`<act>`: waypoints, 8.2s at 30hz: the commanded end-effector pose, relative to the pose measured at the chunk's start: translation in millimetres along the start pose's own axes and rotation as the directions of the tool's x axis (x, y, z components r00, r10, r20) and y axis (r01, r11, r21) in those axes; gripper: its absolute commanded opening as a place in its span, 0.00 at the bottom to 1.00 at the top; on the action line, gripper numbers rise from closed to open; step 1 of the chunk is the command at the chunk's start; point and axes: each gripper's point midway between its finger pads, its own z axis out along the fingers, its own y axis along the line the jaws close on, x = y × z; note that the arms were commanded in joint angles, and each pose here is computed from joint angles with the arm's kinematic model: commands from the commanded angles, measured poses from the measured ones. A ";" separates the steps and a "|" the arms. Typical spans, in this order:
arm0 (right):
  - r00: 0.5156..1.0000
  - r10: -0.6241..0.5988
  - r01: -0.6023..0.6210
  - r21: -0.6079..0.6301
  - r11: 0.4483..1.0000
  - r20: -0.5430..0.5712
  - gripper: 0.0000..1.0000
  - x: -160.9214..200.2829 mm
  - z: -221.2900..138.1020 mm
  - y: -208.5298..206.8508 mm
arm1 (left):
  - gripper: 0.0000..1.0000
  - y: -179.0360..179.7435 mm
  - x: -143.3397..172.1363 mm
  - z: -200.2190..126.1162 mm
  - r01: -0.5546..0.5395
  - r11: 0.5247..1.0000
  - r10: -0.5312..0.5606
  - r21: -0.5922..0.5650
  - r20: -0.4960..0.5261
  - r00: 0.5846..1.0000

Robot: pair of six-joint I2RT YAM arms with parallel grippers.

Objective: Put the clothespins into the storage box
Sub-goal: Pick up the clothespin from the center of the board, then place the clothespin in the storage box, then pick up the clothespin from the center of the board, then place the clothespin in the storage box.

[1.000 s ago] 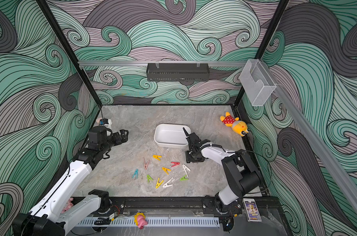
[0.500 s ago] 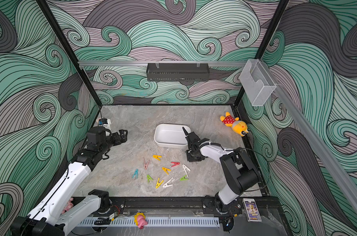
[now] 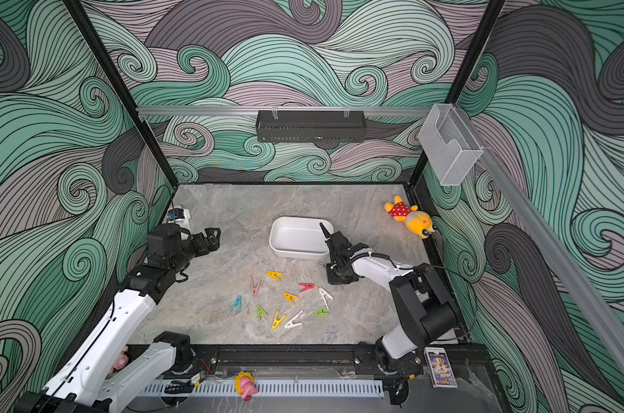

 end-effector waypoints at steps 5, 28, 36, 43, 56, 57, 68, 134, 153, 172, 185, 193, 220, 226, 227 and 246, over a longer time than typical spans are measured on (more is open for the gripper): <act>0.999 -0.041 0.041 0.005 0.999 0.012 0.10 -6.8 -14.6 0.6 | 0.94 -0.1 -3.6 -5.0 0.000 1.000 0.000 -0.005 0.012 1.000; 0.983 -0.054 0.116 -0.363 0.925 0.176 0.09 -130.1 -107.9 74.0 | 0.94 4.0 5.2 -4.0 -0.021 0.999 0.020 -0.033 -0.052 0.998; 0.986 -0.061 0.120 -0.395 0.911 0.158 0.10 -191.0 -66.7 95.3 | 0.93 6.4 2.7 -18.5 -0.011 0.999 0.010 -0.043 -0.036 0.999; 0.991 -0.066 0.106 -0.387 0.916 0.115 0.09 -198.7 -17.7 101.8 | 0.93 8.1 3.0 -20.2 0.017 0.998 -0.020 -0.057 -0.044 0.999; 0.982 -0.145 0.171 -0.242 0.955 0.120 0.10 -200.1 22.4 100.1 | 0.93 4.7 10.2 -12.6 0.069 0.996 -0.074 -0.053 -0.100 0.992; 0.982 -0.149 0.173 -0.236 0.956 0.119 0.11 -200.1 23.9 100.3 | 0.93 4.2 8.7 -13.4 0.070 0.996 -0.074 -0.051 -0.096 0.993; 0.966 -0.181 0.218 -0.207 0.954 0.186 0.30 -210.3 3.3 103.9 | 0.93 9.3 21.1 -11.4 0.083 0.990 -0.106 -0.114 -0.207 0.973; 0.809 -0.177 0.252 -0.059 0.966 0.561 0.53 -114.0 -150.3 63.3 | 0.54 -48.8 264.4 41.0 -0.288 0.953 0.072 -0.092 -0.855 0.513; 0.811 -0.169 0.245 -0.063 0.967 0.560 0.54 -112.9 -147.7 62.5 | 0.27 -44.5 271.2 35.3 -0.301 0.948 0.065 -0.105 -0.861 0.504; 0.806 -0.161 0.246 -0.075 0.966 0.570 0.54 -112.9 -150.8 64.6 | 0.21 -73.2 205.5 17.2 -0.240 0.968 0.093 -0.068 -0.793 0.603; 0.794 -0.148 0.250 -0.095 0.964 0.590 0.53 -101.8 -163.2 62.6 | 0.22 -173.5 98.7 67.6 -0.098 0.983 0.176 0.153 -0.670 0.721; 0.806 -0.128 0.231 -0.108 0.967 0.577 0.53 -85.0 -167.8 55.3 | 0.22 -222.1 82.9 127.8 -0.034 0.970 0.185 0.241 -0.643 0.743; 0.831 -0.093 0.201 -0.140 0.969 0.548 0.53 -61.7 -159.3 47.7 | 0.23 -215.4 158.9 229.9 -0.034 0.983 0.154 0.179 -0.716 0.681; 0.832 -0.092 0.201 -0.143 0.969 0.547 0.54 -64.8 -159.0 50.0 | 0.29 -217.7 153.6 230.8 -0.034 0.982 0.157 0.186 -0.704 0.692; 0.833 -0.090 0.199 -0.144 0.969 0.547 0.54 -64.7 -158.7 49.8 | 0.31 -218.1 152.6 230.4 -0.035 0.982 0.159 0.187 -0.704 0.692; 0.855 -0.080 0.203 -0.189 0.961 0.513 0.54 -55.1 -160.0 54.8 | 0.50 -229.6 99.9 180.9 -0.051 0.960 0.221 0.276 -0.629 0.745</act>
